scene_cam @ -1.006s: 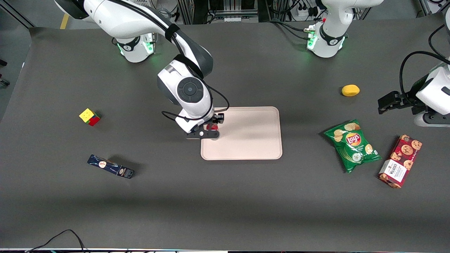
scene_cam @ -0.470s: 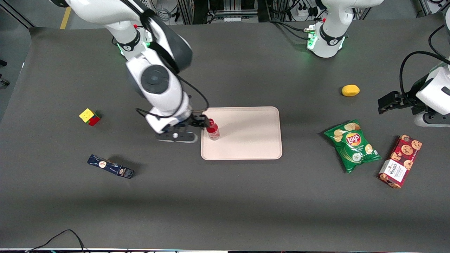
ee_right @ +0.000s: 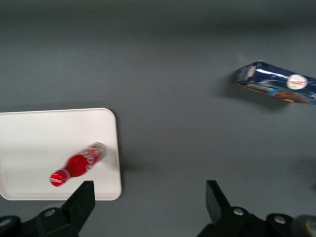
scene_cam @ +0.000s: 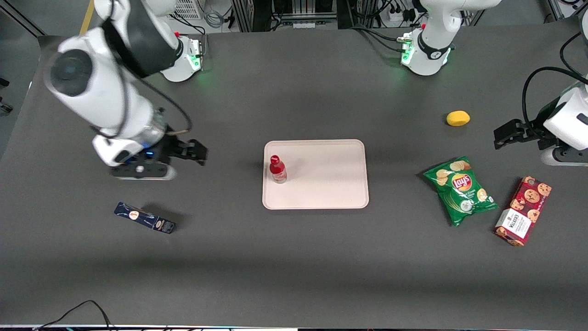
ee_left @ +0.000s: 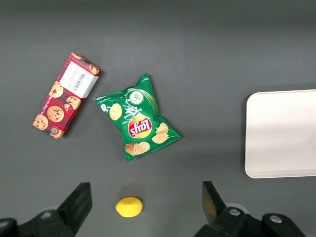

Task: Place coke bottle on tray

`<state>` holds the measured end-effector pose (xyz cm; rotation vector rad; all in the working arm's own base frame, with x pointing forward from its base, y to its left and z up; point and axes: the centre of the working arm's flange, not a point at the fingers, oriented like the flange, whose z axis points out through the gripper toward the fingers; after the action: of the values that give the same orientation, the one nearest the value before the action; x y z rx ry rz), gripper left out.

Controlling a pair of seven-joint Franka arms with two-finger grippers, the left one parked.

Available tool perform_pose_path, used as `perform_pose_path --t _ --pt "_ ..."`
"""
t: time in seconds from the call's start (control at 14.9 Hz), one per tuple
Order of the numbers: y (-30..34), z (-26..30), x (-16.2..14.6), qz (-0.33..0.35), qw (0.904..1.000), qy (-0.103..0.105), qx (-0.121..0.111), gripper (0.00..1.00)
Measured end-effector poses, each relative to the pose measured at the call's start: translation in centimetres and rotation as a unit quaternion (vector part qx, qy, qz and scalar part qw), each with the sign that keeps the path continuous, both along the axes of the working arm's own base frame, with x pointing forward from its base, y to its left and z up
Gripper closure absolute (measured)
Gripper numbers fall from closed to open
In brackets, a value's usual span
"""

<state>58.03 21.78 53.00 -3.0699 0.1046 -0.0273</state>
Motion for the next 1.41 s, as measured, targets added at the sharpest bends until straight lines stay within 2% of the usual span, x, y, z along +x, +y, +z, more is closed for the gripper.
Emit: perform_pose_path --t 0.13,0.4,0.74,0.8,1.01,1.41 --pt "-5.4 0.8 -0.9 -0.001 1.0000 0.000 0.002 0.00" --pt "-11.9 1.5 -6.1 0.012 0.9999 -0.005 0.001 0.00" --pt "-21.1 0.9 -10.7 0.003 0.9997 -0.008 0.022 0.00" --pt "-22.1 0.9 -11.2 0.010 0.9998 -0.010 0.016 0.00" --pt "-23.0 1.2 -11.5 0.028 0.9992 -0.017 -0.024 0.00" --pt "-21.3 2.2 -10.3 0.047 0.9976 -0.033 -0.037 0.00"
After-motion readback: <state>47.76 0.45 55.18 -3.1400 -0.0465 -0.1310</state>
